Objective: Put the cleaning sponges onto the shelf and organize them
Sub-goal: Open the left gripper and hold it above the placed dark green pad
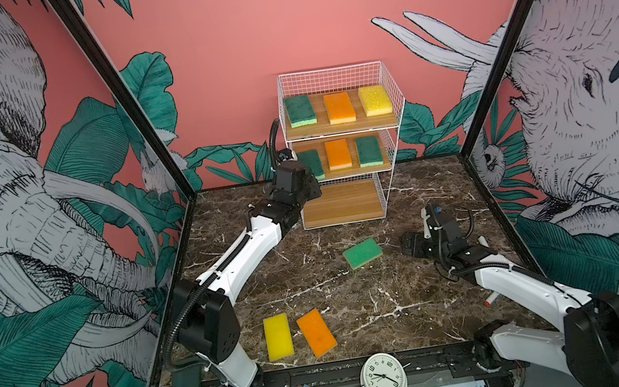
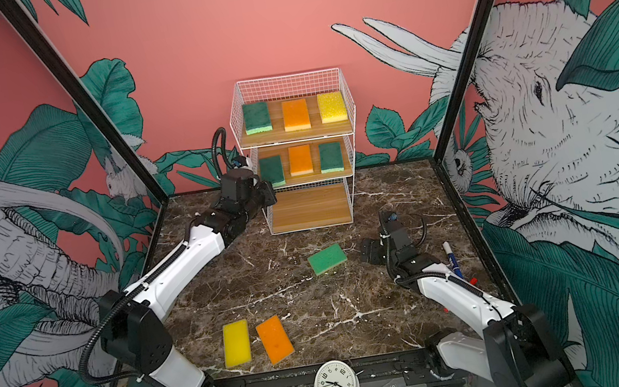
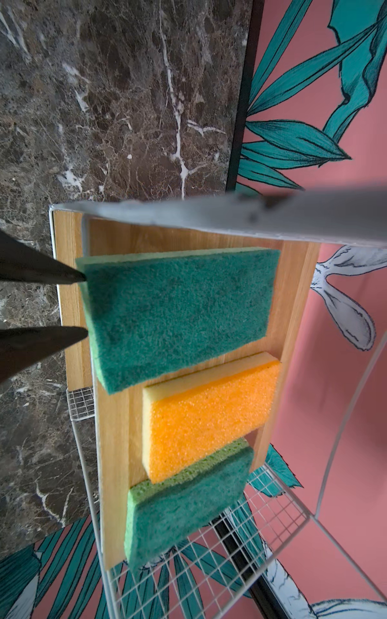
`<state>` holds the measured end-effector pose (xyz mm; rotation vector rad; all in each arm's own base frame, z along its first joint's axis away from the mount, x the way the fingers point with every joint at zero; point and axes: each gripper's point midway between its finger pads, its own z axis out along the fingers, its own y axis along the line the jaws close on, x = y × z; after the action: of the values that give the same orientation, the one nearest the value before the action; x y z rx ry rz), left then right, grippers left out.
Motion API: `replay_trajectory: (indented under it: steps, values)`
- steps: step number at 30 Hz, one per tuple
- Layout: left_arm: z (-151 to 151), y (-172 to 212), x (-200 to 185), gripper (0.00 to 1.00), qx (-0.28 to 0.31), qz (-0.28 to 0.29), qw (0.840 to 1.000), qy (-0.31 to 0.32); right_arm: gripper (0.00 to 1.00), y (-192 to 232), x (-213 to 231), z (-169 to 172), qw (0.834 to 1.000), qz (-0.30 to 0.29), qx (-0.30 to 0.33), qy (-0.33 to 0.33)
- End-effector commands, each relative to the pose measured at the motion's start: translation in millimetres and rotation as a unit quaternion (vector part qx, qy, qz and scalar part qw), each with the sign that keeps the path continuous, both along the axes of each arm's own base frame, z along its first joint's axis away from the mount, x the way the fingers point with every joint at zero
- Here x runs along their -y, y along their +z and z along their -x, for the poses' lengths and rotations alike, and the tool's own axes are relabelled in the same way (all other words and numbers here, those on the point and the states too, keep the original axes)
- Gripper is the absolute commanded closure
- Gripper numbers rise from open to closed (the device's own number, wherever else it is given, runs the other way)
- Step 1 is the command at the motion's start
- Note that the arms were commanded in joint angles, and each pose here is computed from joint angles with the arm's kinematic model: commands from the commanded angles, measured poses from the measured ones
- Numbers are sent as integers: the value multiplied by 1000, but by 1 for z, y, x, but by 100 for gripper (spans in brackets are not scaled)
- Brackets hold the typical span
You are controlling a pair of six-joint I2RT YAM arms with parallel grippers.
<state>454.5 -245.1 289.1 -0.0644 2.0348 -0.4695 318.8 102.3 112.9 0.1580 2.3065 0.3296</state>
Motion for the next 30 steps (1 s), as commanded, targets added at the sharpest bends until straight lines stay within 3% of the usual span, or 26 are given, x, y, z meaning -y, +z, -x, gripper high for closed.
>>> replay_trajectory:
  steps: [1,30]
  values:
    - [-6,14,-2,75,14,11,1000,12,7,12,1,-8,1000,2,20,-2]
    - [-13,7,-1,77,30,35,998,36,7,7,1,-8,1000,0,14,-1]
